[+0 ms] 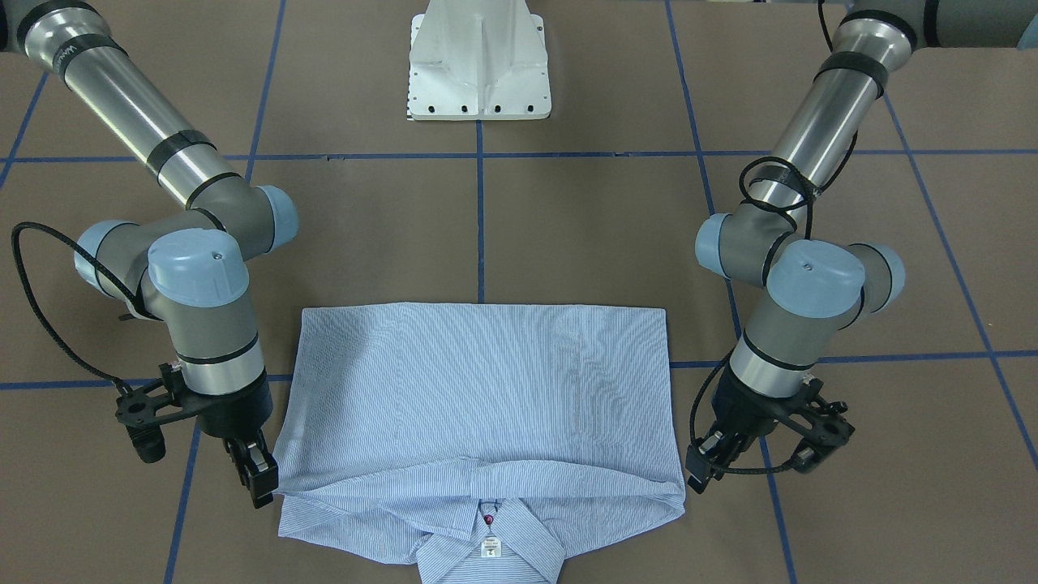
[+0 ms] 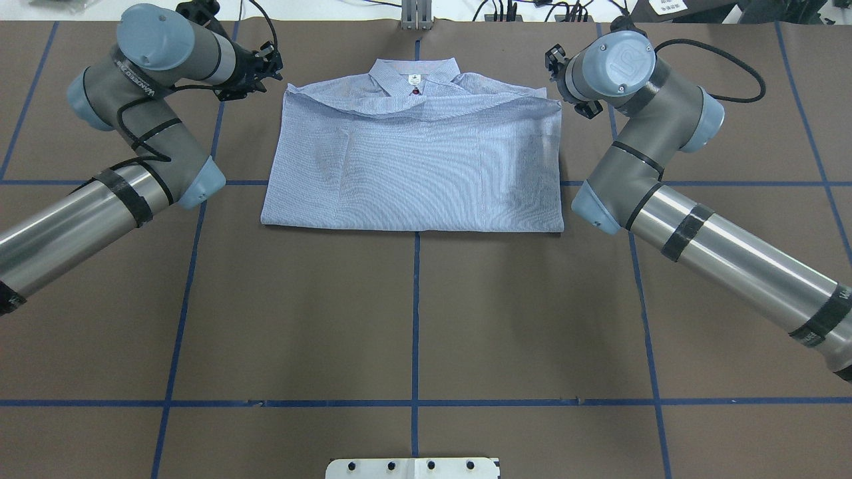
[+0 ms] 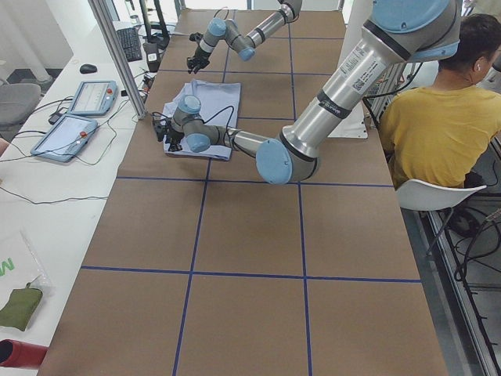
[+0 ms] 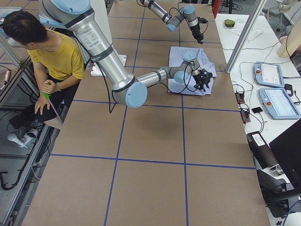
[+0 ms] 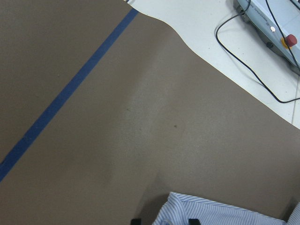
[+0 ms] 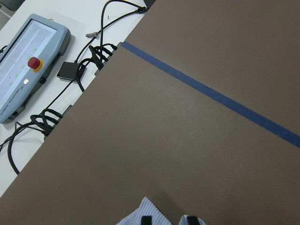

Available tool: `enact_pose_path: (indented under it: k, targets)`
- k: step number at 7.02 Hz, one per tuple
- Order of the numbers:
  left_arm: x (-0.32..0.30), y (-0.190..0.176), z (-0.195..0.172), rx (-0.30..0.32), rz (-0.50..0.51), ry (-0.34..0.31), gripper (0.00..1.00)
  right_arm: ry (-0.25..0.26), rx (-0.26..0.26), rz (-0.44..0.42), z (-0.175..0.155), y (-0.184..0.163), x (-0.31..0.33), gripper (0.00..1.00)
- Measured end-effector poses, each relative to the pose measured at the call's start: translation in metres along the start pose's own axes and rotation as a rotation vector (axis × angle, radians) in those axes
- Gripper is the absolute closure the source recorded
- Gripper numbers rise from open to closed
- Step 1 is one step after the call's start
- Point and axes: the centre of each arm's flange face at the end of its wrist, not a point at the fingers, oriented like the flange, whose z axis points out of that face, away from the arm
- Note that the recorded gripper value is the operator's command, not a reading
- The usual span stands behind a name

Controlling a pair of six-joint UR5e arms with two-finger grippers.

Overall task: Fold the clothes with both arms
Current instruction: 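Withdraw both grippers from the folded shirt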

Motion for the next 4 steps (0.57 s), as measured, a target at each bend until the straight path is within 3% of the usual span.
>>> enact_pose_path:
  k: [2, 4]
  targets:
    - [-0.015, 0.000, -0.020, 0.000, 0.005, 0.023, 0.55, -0.031, -0.034, 0.023, -0.019, -0.002, -0.013, 0.00]
    - [-0.024, 0.007, -0.043, -0.032, 0.008, 0.049, 0.55, -0.078, -0.123, 0.072, -0.064, 0.029, 0.021, 0.00]
